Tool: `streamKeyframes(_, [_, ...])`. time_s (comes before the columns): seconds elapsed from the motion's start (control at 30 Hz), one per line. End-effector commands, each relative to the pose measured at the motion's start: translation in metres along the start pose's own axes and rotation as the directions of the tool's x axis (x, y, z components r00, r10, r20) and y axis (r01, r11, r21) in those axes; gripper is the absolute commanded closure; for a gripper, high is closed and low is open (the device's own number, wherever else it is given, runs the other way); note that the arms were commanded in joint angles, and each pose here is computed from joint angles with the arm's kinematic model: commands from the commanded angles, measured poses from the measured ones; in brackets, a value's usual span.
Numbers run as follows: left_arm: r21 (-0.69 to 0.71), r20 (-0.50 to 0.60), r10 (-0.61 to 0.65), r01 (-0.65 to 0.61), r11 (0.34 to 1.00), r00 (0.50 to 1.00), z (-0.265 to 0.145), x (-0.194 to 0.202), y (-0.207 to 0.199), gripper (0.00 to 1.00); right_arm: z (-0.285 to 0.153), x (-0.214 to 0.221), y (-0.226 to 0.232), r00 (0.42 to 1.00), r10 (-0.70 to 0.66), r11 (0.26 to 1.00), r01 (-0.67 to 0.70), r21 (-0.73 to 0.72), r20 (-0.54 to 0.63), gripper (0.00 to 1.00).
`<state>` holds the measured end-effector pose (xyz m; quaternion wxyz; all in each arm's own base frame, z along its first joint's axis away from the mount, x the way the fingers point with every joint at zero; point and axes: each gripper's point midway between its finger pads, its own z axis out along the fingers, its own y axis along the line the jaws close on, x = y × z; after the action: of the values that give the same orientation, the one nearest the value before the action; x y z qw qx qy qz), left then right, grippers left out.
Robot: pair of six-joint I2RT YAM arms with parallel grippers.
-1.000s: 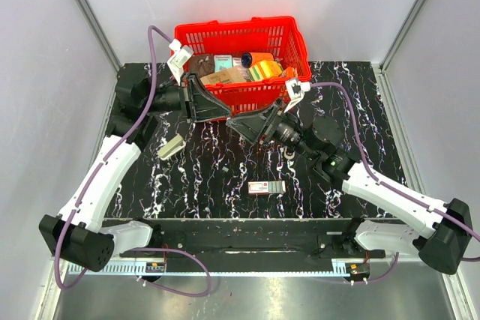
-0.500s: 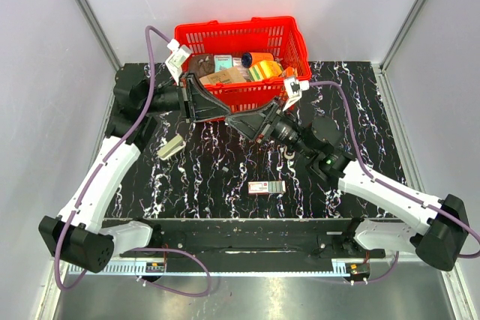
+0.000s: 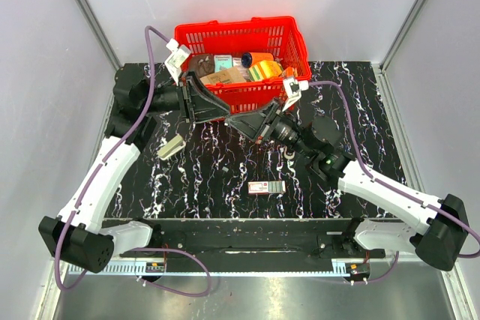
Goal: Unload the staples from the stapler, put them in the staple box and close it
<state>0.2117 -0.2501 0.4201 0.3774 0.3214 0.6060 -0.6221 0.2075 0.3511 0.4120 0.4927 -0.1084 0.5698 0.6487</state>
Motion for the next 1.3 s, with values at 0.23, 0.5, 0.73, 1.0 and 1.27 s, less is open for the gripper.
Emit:
streamKeyframes(0.23, [-0.203,-0.011,0.116,-0.116,0.972,0.993,-0.019,-0.014,0.029,0.28,-0.01,0.009,-0.048,0.993,-0.039,0.957,0.068,0.282,-0.107,0.98])
streamKeyframes(0.5, [-0.57,-0.248,0.117,-0.243,0.785,0.962,-0.071,0.032,0.119,0.25,-0.079,0.079,-0.173,0.949,0.049,0.598,0.221,0.77,-0.311,1.0])
streamKeyframes(0.73, [-0.601,-0.367,0.074,-0.297,0.742,0.927,-0.092,0.081,0.139,0.25,-0.125,0.123,-0.217,0.934,0.122,0.32,0.282,0.904,-0.335,1.0])
streamKeyframes(1.0, [-0.585,-0.417,0.032,-0.295,0.755,0.908,-0.099,0.115,0.141,0.25,-0.157,0.152,-0.234,0.908,0.164,0.158,0.362,0.919,-0.386,1.0])
streamKeyframes(1.27, [-0.577,-0.447,0.046,-0.328,0.748,0.893,-0.093,0.122,0.141,0.26,-0.176,0.164,-0.238,0.876,0.232,0.061,0.42,0.905,-0.422,1.0])
